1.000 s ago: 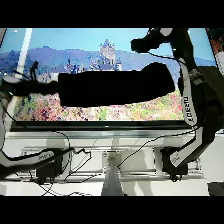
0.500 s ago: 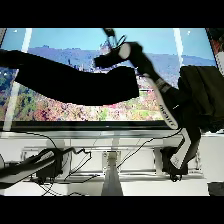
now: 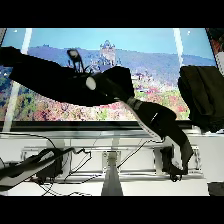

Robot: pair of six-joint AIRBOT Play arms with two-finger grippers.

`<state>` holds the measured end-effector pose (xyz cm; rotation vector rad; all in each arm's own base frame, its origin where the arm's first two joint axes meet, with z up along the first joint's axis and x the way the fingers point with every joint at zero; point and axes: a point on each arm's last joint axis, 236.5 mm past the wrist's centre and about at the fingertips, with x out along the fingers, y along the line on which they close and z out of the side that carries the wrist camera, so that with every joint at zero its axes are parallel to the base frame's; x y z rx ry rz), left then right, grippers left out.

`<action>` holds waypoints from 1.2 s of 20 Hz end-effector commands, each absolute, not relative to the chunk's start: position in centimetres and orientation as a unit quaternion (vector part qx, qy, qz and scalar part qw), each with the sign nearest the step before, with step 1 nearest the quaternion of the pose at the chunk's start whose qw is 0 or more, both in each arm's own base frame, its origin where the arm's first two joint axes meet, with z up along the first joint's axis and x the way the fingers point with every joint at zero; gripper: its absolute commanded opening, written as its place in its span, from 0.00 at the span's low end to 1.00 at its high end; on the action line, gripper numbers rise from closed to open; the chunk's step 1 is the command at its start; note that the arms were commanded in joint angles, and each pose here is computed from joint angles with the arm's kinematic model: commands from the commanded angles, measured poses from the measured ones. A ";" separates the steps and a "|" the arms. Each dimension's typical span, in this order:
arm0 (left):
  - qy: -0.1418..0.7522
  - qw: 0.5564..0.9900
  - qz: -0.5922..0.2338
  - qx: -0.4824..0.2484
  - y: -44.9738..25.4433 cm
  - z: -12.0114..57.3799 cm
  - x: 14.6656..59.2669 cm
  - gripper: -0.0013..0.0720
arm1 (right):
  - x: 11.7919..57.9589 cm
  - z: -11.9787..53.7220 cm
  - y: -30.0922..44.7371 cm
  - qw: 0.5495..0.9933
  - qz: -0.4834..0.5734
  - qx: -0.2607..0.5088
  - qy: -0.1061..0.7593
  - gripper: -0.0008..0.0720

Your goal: Fold the clothes and pants, and hang the long-sleeved shirts on hangers.

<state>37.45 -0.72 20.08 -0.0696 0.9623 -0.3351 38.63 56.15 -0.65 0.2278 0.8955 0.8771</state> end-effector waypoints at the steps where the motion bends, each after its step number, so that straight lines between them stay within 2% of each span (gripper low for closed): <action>1: 0.470 0.864 -0.179 -0.031 -2.1 19.3 37.7 0.03 | 36.0 -2.2 58.6 0.795 0.417 0.115 0.425 0.04; 4: 0.486 0.848 -0.208 -0.028 -4.3 17.9 38.2 0.03 | 38.5 -2.8 54.8 0.811 0.394 0.046 0.430 0.04; 7: 0.500 0.832 -0.240 -0.017 -7.5 16.2 38.9 0.03 | 45.9 -2.7 43.8 0.838 0.302 -0.035 0.453 0.04; 9: 0.508 0.825 -0.245 -0.040 -10.6 14.6 40.4 0.03 | 50.8 -0.7 34.9 0.853 0.233 -0.037 0.466 0.04; 11: 0.506 0.823 -0.247 -0.076 -15.3 12.7 42.7 0.03 | 53.5 2.0 26.6 0.860 0.177 -0.017 0.478 0.04; 13: 0.481 0.823 -0.285 -0.101 -22.3 11.2 44.5 0.03 | 54.8 4.7 19.4 0.868 0.136 -0.009 0.478 0.04; 17: 0.401 0.850 -0.334 -0.067 -34.9 7.3 46.1 0.03 | 54.7 8.0 8.6 0.870 0.073 0.003 0.488 0.04; 18: 0.385 0.856 -0.340 -0.059 -37.1 6.3 46.2 0.19 | 54.3 8.1 6.5 0.865 0.061 0.003 0.497 0.04; 20: 0.383 0.852 -0.353 -0.052 -39.7 4.6 45.3 1.00 | 53.2 7.1 3.1 0.850 0.051 -0.008 0.525 0.04; 24: 0.402 0.841 -0.363 -0.005 -38.8 3.9 44.2 0.98 | 51.6 4.0 -2.1 0.828 0.047 0.014 0.559 0.04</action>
